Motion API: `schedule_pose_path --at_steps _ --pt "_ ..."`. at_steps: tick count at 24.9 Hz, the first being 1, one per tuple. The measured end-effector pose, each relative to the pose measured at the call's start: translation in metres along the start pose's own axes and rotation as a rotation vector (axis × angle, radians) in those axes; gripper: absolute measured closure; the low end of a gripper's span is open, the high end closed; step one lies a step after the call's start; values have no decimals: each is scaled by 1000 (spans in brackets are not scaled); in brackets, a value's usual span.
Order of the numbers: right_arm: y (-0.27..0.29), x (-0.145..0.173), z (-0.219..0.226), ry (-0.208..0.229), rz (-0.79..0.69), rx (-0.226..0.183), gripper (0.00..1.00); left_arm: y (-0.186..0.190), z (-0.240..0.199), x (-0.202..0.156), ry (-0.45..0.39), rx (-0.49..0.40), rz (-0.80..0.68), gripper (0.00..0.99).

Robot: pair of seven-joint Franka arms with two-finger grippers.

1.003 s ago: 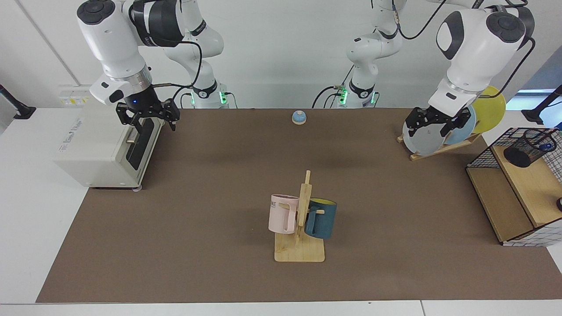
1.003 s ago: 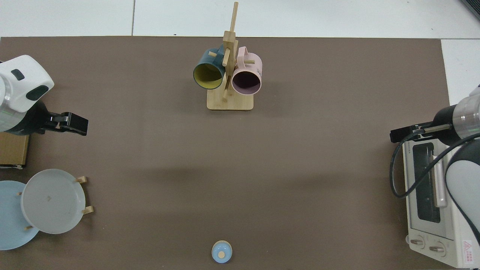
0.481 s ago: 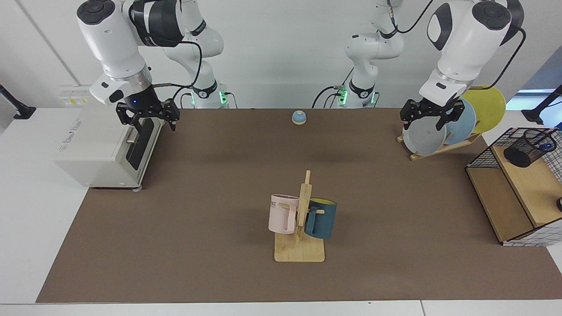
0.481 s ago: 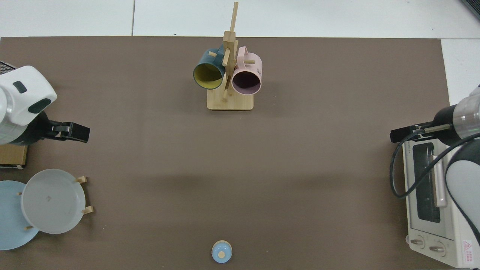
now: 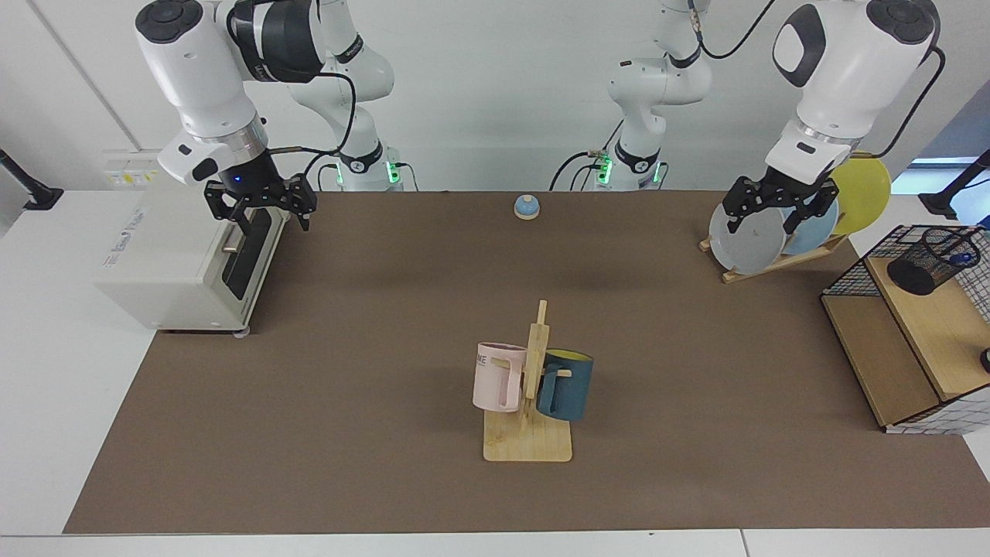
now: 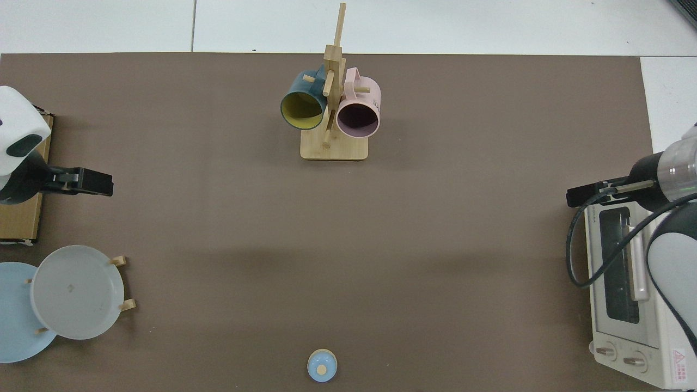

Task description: Put markers into pen holder

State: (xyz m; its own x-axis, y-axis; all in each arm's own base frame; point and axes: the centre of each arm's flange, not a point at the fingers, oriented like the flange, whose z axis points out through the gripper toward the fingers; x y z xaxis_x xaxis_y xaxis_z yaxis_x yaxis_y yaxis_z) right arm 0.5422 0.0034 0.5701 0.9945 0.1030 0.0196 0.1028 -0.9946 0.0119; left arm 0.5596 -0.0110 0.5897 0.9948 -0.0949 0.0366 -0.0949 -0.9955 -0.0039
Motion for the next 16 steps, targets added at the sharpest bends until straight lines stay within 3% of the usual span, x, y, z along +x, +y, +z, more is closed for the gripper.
schedule_pose_path --at_steps 16 --pt "0 0 0 0 0 0 0 -6 1 3 20 -2 45 0"
